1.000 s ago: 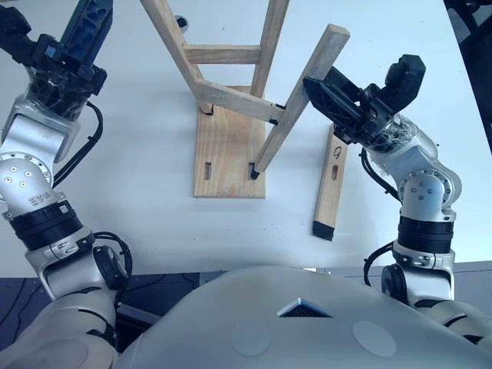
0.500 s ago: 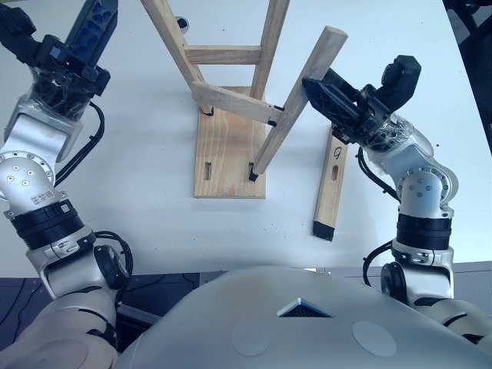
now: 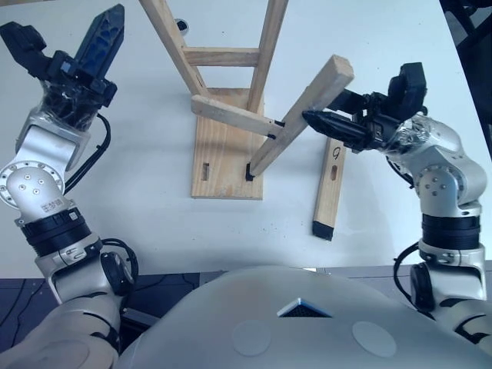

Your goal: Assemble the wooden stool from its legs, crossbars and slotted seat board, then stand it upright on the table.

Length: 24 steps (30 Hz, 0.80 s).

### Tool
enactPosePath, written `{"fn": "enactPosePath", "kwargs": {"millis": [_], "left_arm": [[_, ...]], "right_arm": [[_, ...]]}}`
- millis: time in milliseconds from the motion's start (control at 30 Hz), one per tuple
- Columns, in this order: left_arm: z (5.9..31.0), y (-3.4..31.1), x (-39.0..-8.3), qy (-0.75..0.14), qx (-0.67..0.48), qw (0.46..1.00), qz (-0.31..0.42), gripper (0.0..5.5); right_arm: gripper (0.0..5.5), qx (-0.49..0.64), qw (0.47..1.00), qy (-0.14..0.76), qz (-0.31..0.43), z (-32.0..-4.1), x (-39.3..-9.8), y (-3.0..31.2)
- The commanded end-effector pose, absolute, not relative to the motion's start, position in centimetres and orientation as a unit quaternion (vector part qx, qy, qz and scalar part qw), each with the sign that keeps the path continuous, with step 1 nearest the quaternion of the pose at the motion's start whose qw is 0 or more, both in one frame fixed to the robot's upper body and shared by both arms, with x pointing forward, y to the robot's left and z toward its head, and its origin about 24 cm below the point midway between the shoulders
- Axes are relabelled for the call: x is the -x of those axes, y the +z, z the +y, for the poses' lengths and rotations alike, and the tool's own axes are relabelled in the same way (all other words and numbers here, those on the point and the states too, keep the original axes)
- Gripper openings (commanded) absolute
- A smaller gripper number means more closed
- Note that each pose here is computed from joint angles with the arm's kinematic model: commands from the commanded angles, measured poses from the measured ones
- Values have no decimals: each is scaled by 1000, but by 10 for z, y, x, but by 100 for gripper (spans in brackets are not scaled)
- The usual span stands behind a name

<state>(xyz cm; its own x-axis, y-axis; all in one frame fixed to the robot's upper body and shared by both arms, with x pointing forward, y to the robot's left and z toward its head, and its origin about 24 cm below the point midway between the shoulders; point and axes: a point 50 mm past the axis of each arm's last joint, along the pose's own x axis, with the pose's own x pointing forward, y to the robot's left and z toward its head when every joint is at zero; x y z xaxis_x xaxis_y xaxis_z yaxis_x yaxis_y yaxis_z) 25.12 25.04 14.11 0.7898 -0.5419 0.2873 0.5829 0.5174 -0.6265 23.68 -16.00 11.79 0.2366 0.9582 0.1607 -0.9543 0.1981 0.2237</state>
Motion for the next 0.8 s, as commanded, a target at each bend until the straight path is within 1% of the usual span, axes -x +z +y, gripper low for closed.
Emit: {"fn": "enactPosePath", "kwargs": {"millis": [33, 67, 133, 200, 367, 433, 533, 600, 700, 800], "left_arm": [[250, 135, -245, -300, 367, 880, -34, 304], [249, 132, -244, -293, 367, 882, -32, 304], [250, 115, -244, -246, 349, 904, -7, 304], [248, 101, -242, -217, 333, 917, 9, 304], [239, 80, -235, -178, 344, 922, 4, 304], [237, 74, -231, -165, 351, 922, 2, 304], [241, 67, -227, -141, 359, 923, -3, 304], [244, 64, -227, -128, 364, 923, -5, 304], [244, 59, -227, -115, 369, 922, -7, 304], [242, 55, -228, -104, 374, 922, -7, 304]], "right_arm": [[205, -68, 772, 626, 86, -163, -233, 112], [205, -61, 767, 633, 83, -162, -234, 117], [205, -34, 756, 649, 79, -156, -233, 126], [205, -11, 747, 660, 83, -150, -233, 131], [205, 50, 730, 671, 120, -143, -234, 130], [205, 96, 724, 668, 145, -146, -234, 121], [205, 176, 699, 665, 198, -155, -228, 93], [205, 185, 693, 657, 230, -158, -225, 78], [204, 214, 679, 625, 320, -168, -227, 54], [204, 213, 659, 619, 370, -171, -226, 46]]}}
